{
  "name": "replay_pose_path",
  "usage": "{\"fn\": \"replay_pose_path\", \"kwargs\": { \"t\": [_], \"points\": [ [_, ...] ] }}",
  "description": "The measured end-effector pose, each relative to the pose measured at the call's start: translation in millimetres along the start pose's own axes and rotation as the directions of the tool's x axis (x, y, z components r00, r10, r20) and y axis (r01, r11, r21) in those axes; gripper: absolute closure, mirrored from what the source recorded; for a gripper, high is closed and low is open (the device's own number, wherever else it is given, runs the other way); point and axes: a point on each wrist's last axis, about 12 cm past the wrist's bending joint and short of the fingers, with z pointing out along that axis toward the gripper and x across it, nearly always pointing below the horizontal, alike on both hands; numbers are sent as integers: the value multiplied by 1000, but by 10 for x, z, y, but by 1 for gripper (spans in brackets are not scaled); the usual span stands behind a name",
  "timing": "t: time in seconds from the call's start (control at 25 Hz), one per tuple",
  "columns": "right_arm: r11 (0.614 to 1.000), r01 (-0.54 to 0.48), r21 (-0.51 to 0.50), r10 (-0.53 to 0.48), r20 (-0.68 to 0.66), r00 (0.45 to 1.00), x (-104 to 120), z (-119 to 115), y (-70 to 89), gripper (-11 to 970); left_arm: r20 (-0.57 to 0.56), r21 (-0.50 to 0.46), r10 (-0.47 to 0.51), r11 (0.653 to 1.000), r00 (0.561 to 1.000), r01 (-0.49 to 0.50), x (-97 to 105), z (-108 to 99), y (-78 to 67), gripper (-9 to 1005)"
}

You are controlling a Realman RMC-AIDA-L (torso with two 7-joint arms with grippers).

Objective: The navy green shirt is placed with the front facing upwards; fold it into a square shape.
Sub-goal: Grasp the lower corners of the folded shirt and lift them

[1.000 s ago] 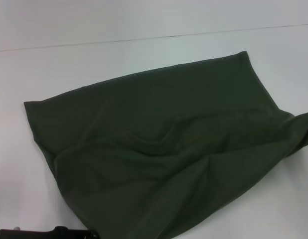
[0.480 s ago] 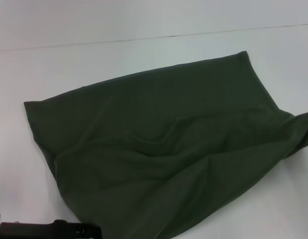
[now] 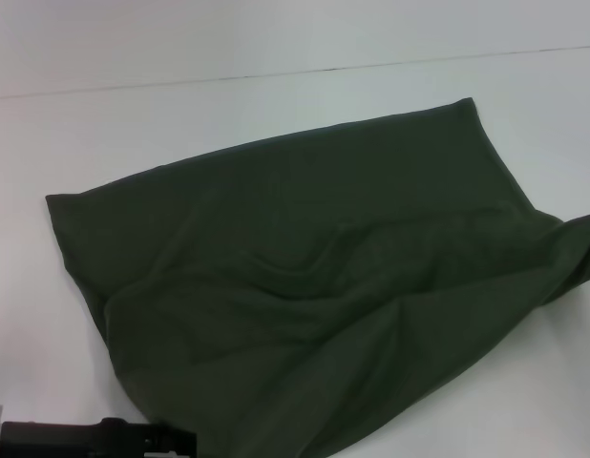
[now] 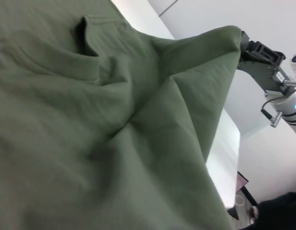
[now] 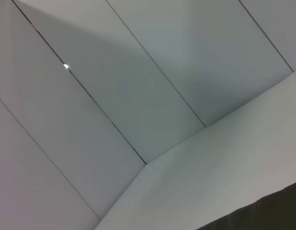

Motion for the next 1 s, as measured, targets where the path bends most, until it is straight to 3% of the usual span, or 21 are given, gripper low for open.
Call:
{"fn": "replay_pose_path", "kwargs": {
  "t": [0.72, 1.0],
  "points": [
    [1000, -4, 1, 4, -1, 1000, -13, 22, -10, 913, -10, -42, 1, 999, 1000, -1, -71, -1, 45, 314],
    [1000, -6, 1, 6, 0, 1000, -19, 26, -13, 913, -2, -49, 4, 999, 1000, -4, -105, -19, 52, 630]
  ]
}}
